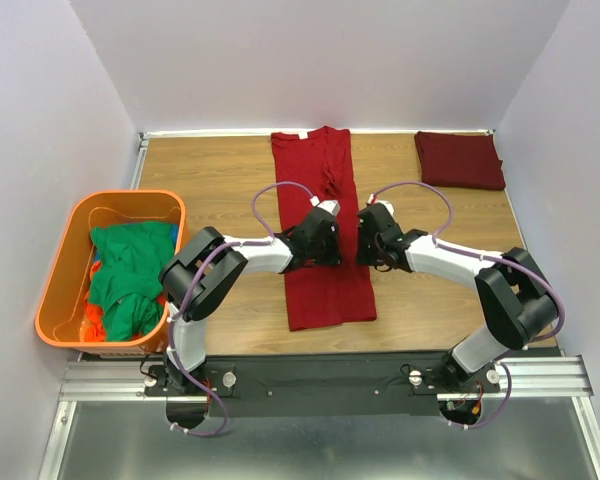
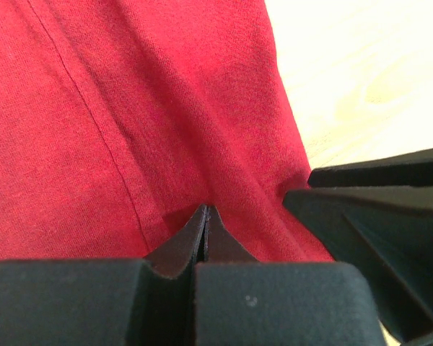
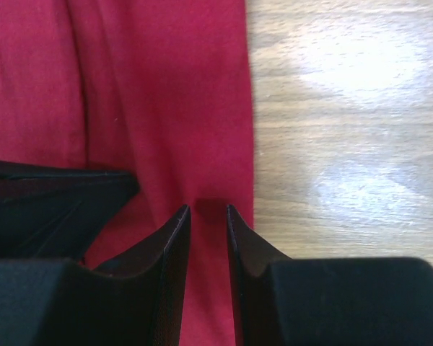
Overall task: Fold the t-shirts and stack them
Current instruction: Fold the tshirt
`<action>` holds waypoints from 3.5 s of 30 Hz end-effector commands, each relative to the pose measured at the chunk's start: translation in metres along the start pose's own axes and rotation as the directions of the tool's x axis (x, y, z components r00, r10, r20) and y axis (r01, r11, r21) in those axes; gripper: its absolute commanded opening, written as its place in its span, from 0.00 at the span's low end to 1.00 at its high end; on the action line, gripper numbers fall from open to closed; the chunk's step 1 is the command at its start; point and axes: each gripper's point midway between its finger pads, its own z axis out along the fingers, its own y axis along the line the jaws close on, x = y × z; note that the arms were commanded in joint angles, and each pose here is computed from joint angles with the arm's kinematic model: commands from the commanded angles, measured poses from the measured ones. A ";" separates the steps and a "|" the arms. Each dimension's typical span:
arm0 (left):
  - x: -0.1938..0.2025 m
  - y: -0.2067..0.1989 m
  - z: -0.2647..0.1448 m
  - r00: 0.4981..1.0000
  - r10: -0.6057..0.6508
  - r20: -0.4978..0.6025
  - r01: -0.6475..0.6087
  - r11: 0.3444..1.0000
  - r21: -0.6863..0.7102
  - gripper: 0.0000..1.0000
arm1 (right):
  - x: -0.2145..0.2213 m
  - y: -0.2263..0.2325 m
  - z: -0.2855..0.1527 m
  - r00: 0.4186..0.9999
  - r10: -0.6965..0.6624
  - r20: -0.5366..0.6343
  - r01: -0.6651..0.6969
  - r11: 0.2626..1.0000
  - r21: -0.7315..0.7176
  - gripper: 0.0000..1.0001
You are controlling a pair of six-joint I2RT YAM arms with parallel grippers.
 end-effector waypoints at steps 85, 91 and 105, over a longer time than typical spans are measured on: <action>0.042 0.017 -0.026 0.988 0.105 -0.112 -0.106 0.994 -0.006 0.00 | 0.037 -0.029 -0.048 0.999 0.011 0.034 -0.014 0.997 0.075 0.44; -0.005 -0.035 -0.067 0.988 0.154 0.032 -0.157 0.977 0.145 0.16 | 0.038 0.001 -0.072 0.998 0.064 0.004 -0.063 0.992 -0.110 0.48; 0.061 0.023 -0.124 0.997 -0.075 -0.023 0.075 0.997 0.003 0.00 | 0.100 0.027 -0.086 0.979 0.100 -0.177 -0.150 0.943 -0.297 0.31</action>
